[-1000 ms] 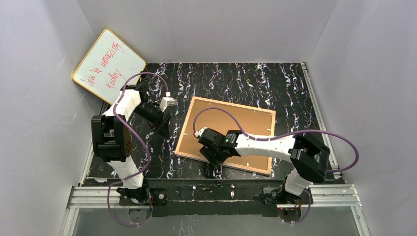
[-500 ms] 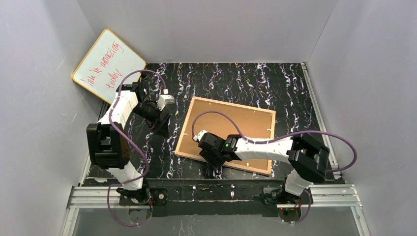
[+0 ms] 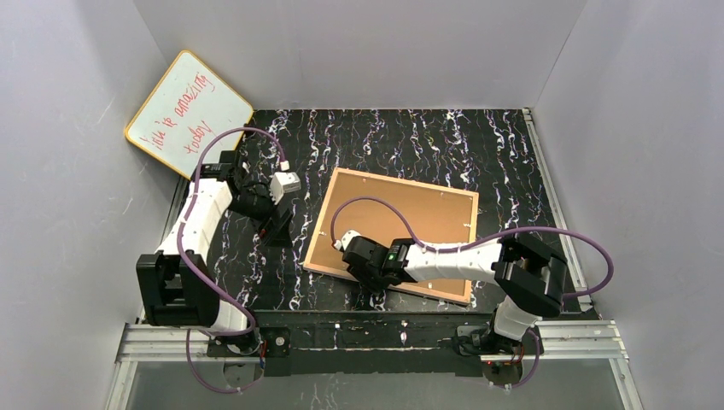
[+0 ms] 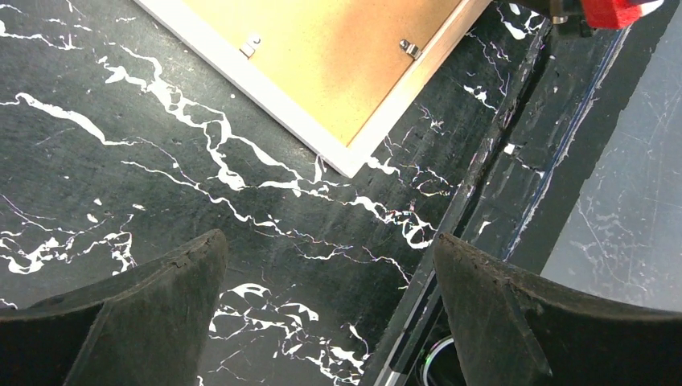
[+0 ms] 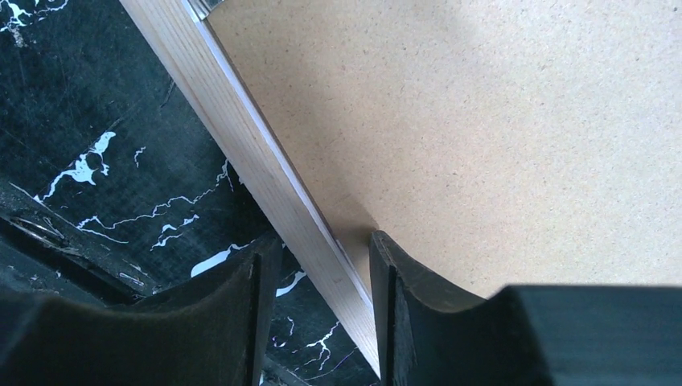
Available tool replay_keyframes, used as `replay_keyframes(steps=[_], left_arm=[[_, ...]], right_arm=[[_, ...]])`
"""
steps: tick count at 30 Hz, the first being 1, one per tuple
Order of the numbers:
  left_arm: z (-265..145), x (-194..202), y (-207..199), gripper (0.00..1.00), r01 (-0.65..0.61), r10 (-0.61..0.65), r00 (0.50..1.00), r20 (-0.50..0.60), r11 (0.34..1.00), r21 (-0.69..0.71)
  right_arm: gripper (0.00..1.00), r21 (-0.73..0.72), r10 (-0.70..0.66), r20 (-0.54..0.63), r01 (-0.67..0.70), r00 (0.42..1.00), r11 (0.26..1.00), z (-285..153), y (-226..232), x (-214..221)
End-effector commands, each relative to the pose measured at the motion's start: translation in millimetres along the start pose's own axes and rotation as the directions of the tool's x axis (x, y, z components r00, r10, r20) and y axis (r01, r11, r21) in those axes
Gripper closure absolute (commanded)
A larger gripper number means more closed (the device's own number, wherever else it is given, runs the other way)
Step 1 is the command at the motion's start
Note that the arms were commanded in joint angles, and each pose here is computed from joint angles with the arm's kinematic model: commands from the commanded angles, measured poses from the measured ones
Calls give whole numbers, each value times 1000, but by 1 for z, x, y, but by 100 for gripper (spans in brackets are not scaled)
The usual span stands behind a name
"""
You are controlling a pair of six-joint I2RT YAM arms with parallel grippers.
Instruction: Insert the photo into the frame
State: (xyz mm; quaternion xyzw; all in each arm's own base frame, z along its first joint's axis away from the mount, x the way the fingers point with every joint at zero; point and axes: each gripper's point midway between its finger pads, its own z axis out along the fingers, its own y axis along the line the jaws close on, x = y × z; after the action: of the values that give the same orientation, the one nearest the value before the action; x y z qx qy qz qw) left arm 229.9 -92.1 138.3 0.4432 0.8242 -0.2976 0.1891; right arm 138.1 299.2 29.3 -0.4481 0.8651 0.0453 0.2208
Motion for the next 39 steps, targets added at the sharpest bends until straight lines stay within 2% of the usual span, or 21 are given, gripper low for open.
replay_keyframes(steps=[1,6,12,15,19,22,24,27,28,30,32,34,35,39], left_arm=[[-2,-6,-6,2,-51,51,998,46,999,2],[0,-3,-9,2,-42,42,998,38,999,21],[9,14,-18,2,-189,188,982,25,977,96],[12,23,-23,2,-338,336,941,36,937,86],[15,25,-11,2,-484,485,874,36,874,-37],[17,24,-4,3,-580,585,811,23,808,-102],[17,23,0,5,-652,657,753,-6,747,-130],[15,21,6,5,-773,777,627,-59,611,-173],[15,20,8,4,-817,821,566,-75,546,-185],[15,13,15,3,-862,871,480,-105,446,-243],[20,11,17,3,-917,926,353,-135,315,-243],[22,5,17,3,-939,955,260,-144,215,-267],[24,2,16,3,-951,969,193,-153,146,-271],[35,0,8,3,-959,988,14,-153,-30,-281]], right_arm=[[49,39,-32,4,31,999,999,7,-6,1],[63,26,-46,0,46,999,999,10,-3,-1],[75,30,-53,25,52,998,998,14,0,-16],[85,11,-65,43,65,997,998,15,4,-26],[97,-18,-71,72,72,995,997,16,11,-44],[99,-61,-37,98,44,994,997,12,19,-69],[99,-110,-2,131,17,991,994,2,26,-88],[99,-176,54,188,-20,981,984,-17,32,-116],[99,-201,79,202,-38,976,979,-24,33,-123],[99,-270,154,227,-89,962,959,-36,30,-137],[99,-351,214,248,-118,945,929,-49,31,-147],[99,-387,244,266,-129,933,913,-61,29,-155],[99,-401,254,268,-132,929,907,-65,29,-157],[99,-448,295,265,-153,918,881,-78,26,-167]])
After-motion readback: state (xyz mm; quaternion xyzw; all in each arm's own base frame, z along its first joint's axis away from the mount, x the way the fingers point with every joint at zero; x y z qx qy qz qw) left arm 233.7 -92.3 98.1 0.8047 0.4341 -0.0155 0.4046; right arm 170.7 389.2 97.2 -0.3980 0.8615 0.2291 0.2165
